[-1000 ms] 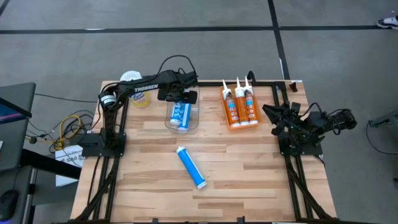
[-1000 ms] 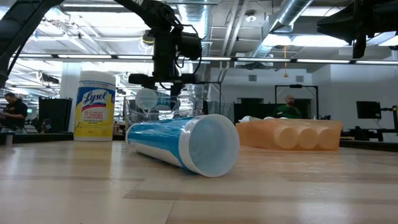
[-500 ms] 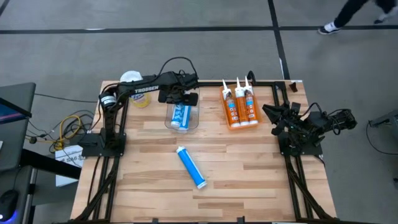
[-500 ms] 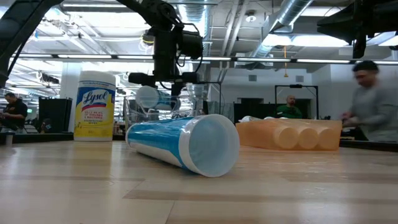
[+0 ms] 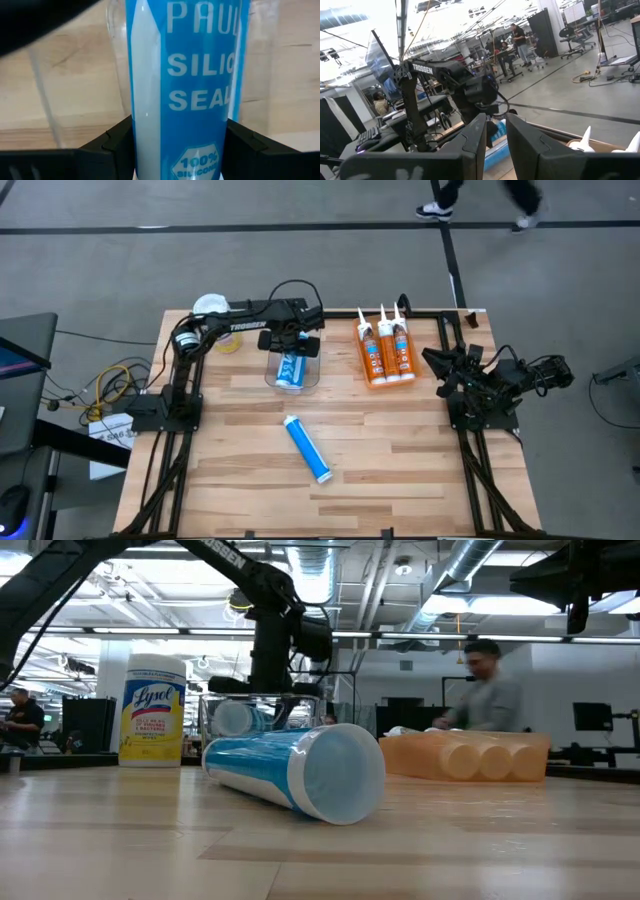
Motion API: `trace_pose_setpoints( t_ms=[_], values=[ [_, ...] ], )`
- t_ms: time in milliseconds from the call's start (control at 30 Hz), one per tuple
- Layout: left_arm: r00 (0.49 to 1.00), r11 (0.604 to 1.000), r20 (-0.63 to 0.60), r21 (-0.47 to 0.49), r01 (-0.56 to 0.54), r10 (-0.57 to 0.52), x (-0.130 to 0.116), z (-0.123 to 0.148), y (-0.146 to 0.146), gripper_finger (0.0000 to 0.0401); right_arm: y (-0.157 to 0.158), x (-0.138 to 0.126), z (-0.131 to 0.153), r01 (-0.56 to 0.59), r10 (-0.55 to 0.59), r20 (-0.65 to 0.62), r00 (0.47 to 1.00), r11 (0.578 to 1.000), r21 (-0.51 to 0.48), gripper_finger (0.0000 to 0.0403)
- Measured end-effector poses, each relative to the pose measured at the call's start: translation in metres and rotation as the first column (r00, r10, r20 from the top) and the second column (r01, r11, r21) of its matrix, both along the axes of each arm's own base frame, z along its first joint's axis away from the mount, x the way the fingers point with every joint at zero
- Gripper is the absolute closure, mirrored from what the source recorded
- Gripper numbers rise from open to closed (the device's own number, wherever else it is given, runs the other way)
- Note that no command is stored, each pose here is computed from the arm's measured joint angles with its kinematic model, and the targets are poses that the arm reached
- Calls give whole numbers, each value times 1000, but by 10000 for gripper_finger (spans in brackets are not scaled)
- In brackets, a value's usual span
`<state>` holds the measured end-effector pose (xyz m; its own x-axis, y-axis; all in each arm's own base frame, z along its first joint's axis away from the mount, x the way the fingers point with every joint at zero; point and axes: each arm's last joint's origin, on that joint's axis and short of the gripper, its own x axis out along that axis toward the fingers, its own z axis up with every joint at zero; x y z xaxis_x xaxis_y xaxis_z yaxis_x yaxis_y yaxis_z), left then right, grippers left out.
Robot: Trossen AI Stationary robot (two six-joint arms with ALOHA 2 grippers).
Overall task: Pick & place silicon tubes, Sealant and Lysol wipes
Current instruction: Put the left blue sealant into the transparent bin, then put the blue sealant into the transparent bin
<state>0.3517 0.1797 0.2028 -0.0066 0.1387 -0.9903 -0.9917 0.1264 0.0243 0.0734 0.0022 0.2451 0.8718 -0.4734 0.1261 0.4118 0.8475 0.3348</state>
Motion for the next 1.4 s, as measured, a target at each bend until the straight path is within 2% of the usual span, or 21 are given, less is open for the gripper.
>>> trace_pose_setpoints(
  t_ms=[367,433,567,633,867,1033,1200,1400],
  values=[
    [999,1000,-27,10,20,-20,5,-14,3,201,0,0,0,-1,1,5,1000,1000,9,337],
    [999,1000,-27,13,21,-20,6,-14,3,176,0,0,0,-1,1,5,1000,1000,9,337],
    [1000,1000,-24,15,20,-20,6,-15,4,100,0,0,0,1,-1,4,1000,1000,9,337],
    [1000,1000,-17,15,21,-21,7,-15,4,77,0,0,0,1,-1,4,1000,1000,9,337],
    [998,998,13,11,64,-64,11,-11,6,59,0,0,0,2,-2,4,1000,1000,9,337],
    [996,995,-15,52,86,-85,15,10,10,59,0,0,0,-1,1,11,1000,1000,21,337],
    [992,995,-96,58,86,-80,9,34,9,58,0,0,0,-3,2,15,1000,1000,28,337],
    [994,992,-58,75,101,-97,15,77,-4,57,0,0,0,-4,3,16,1000,1000,29,337]
  ],
)
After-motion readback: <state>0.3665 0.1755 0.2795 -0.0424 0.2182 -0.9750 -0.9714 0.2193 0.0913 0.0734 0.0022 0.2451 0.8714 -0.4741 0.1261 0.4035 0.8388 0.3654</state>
